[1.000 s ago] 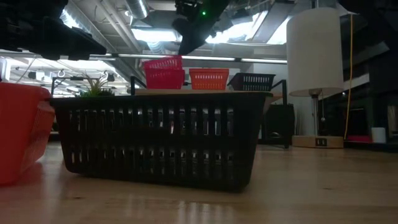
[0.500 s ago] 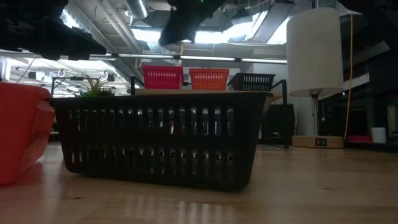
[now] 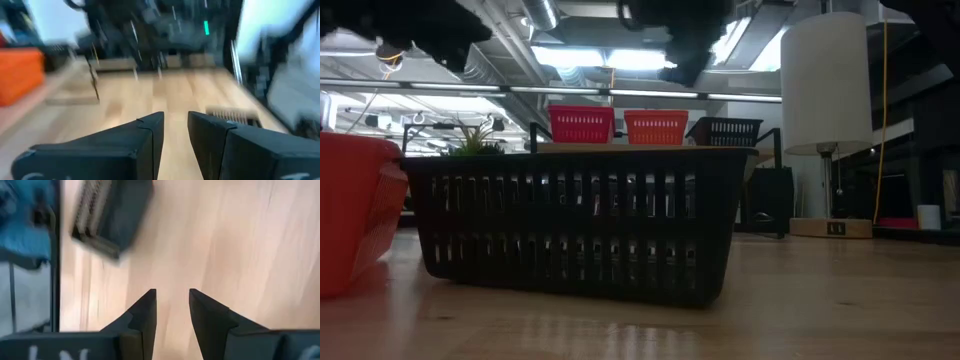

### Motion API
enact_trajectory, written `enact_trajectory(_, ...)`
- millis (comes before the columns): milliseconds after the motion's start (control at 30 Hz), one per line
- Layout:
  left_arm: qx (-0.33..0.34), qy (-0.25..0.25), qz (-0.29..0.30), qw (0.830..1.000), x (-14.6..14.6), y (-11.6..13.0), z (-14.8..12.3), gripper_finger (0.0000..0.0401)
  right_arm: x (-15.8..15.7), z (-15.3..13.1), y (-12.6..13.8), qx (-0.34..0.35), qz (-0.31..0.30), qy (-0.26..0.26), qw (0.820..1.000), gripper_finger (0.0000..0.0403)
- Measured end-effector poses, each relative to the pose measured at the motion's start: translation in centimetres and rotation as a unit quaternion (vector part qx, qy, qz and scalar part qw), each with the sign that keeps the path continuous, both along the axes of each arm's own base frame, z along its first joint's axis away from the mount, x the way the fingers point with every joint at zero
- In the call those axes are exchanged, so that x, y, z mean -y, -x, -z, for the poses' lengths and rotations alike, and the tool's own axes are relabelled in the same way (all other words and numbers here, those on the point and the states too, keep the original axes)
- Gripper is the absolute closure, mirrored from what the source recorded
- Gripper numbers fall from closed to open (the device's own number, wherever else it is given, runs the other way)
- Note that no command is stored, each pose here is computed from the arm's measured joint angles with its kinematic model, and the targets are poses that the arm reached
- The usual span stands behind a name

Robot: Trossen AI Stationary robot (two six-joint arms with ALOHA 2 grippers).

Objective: Stack baskets on shelf by color
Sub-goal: Move the red baskets to the center of the table

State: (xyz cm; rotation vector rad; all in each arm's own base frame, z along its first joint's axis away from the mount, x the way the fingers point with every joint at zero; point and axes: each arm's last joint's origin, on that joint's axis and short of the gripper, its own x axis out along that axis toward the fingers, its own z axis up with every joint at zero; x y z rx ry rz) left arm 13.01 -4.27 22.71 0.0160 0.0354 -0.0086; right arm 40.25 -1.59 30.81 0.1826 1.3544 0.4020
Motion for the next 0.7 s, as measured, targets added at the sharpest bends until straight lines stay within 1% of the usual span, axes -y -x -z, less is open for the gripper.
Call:
enact_trajectory(67,-0.06,-0.006,0.007,0.998,0.6,-0.6,-1.6,0.0321,-0.8,0.1,0.7,-0.044,0.002,0.013,0.999,0.0289)
enact_trajectory(133,-0.11,-0.001,0.012,0.994,1.5,-1.5,-3.4,0.0321,-1.8,0.1,1.0,-0.064,0.002,0.025,0.998,0.0289)
enact_trajectory(233,-0.214,0.002,0.013,0.977,2.9,-2.7,-4.9,0.0321,-3.3,-0.1,1.3,-0.07,-0.007,0.035,0.997,0.0289)
enact_trajectory(267,-0.255,0.009,0.01,0.967,3.3,-2.9,-5.0,0.0321,-3.8,-0.1,1.3,-0.07,-0.012,0.036,0.997,0.0289)
enact_trajectory(333,-0.335,0.038,0.007,0.941,4.2,-3.1,-5.0,0.0321,-5.0,-0.1,1.4,-0.069,-0.029,0.039,0.996,0.0289)
enact_trajectory(367,-0.379,0.056,0.012,0.924,4.7,-3.1,-4.8,0.0321,-5.7,-0.1,1.5,-0.069,-0.036,0.039,0.996,0.0289)
enact_trajectory(433,-0.469,0.105,0.027,0.876,5.9,-2.8,-4.0,0.0321,-6.9,-0.2,1.7,-0.07,-0.045,0.038,0.996,0.0289)
enact_trajectory(467,-0.502,0.132,0.037,0.854,6.6,-2.7,-3.8,0.0321,-7.5,-0.3,1.8,-0.072,-0.045,0.037,0.996,0.0289)
enact_trajectory(500,-0.518,0.16,0.05,0.839,7.3,-2.7,-3.7,0.0321,-8.0,-0.5,2.0,-0.072,-0.045,0.036,0.996,0.0289)
enact_trajectory(533,-0.522,0.183,0.062,0.831,8.1,-2.6,-3.7,0.0321,-8.5,-0.8,2.3,-0.071,-0.044,0.036,0.996,0.0289)
enact_trajectory(567,-0.522,0.202,0.066,0.826,8.9,-2.4,-3.7,0.0321,-9.1,-1.1,2.6,-0.07,-0.04,0.035,0.996,0.0289)
enact_trajectory(633,-0.528,0.239,0.057,0.813,10.3,-2.0,-3.5,0.0321,-10.2,-2.1,3.5,-0.066,-0.03,0.035,0.997,0.0289)
enact_trajectory(700,-0.543,0.264,0.043,0.796,11.8,-1.6,-2.9,0.0321,-11.5,-3.1,4.5,-0.058,-0.019,0.047,0.997,0.0289)
